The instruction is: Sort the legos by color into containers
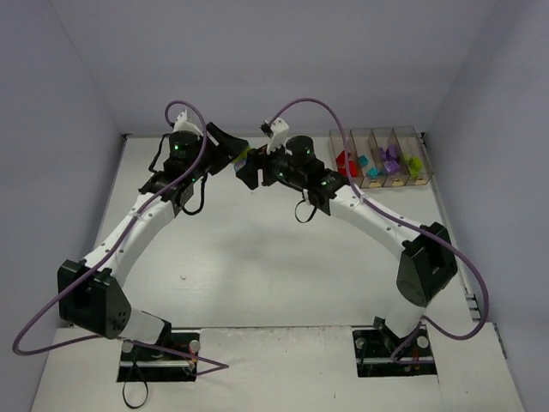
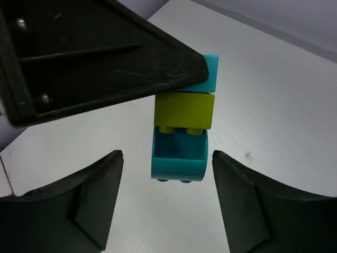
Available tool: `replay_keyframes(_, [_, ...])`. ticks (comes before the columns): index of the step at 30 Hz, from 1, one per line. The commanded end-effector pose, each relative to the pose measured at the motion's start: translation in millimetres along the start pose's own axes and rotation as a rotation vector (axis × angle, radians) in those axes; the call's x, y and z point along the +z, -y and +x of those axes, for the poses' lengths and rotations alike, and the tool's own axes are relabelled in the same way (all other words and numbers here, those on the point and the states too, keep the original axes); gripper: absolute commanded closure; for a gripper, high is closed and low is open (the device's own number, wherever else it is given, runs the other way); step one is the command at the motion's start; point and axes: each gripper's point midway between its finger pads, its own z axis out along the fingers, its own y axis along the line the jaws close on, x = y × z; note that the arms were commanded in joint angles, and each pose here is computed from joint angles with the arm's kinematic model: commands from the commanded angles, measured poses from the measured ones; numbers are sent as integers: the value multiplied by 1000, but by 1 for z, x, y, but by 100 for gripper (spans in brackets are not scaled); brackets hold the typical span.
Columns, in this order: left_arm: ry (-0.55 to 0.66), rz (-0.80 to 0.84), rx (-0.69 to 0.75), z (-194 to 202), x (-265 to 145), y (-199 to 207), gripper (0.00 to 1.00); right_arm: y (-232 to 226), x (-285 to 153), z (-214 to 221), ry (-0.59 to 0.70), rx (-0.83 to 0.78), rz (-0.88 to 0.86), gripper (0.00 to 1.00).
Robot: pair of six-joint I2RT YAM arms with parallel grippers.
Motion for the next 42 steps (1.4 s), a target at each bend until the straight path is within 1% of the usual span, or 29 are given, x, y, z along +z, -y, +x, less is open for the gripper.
replay_keyframes(1, [78,135,-30,-24,-22,42,100,-13,4,-42,126,-46,-27,37])
replay_keyframes(3, [78,137,-32,-23,-24,43,100,-13,6,-42,128,-47,-26,41])
replay_keyframes(5, [78,139,-30,-24,-27,44,100,-12,7,-42,131,-50,-27,48])
replay_keyframes(8, [71,137,-35,-22,-26,42,100,-12,8,-41,131,-53,-25,70])
replay_keyframes(9, [69,136,-36,-21,-26,42,100,-12,6,-41,132,-55,-22,84])
replay_keyframes(10, [63,137,-38,-20,-26,41,100,-12,6,-40,134,-55,-22,91])
replay_keyframes(11, [62,136,-39,-19,-25,41,100,-12,5,-37,129,-56,-21,100])
replay_keyframes(12, [62,136,-39,-19,-26,41,100,-14,2,-38,132,-58,-23,100])
replay_keyframes(15, [77,113,-38,-21,-24,34,100,-10,-4,-20,102,-53,-13,100])
replay_keyframes(16, [80,108,-33,-20,-24,33,100,-6,-6,-5,71,-44,-8,100])
replay_keyframes(19, [96,100,-22,-23,-24,31,100,-5,-15,13,40,-28,-2,100])
replay_keyframes(20, [99,96,-21,-23,-23,29,100,-3,-17,31,6,-13,2,100])
replay_keyframes(22, [93,93,-21,-21,-20,27,100,-3,-26,36,2,-8,8,100])
replay_keyframes(23, [92,94,-23,-21,-19,27,100,0,-29,47,-17,-2,19,100])
replay_keyframes(29, [82,76,-21,-13,-14,17,100,5,-44,55,-35,-9,54,100])
replay_keyframes(30, [78,73,-20,-11,-14,15,100,11,-48,53,-30,-23,92,100])
replay_keyframes(33, [65,60,7,-7,-16,10,100,40,-59,51,-40,-34,200,100])
replay_keyframes(34, [63,57,16,-6,-19,9,100,68,-68,48,-40,-19,288,100])
replay_keyframes(36, [55,58,37,-4,-26,8,100,102,-82,42,-43,2,385,100])
replay_keyframes(37, [45,51,45,0,-27,3,100,138,-97,29,-12,29,489,100])
replay_keyframes(40, [24,41,81,7,-37,-2,100,190,-118,13,4,67,626,100])
replay_keyframes(41, [12,27,95,12,-39,-9,100,220,-129,15,-3,100,691,100])
replay_keyframes(42, [-3,12,100,16,-45,-13,100,234,-135,16,-13,115,720,100])
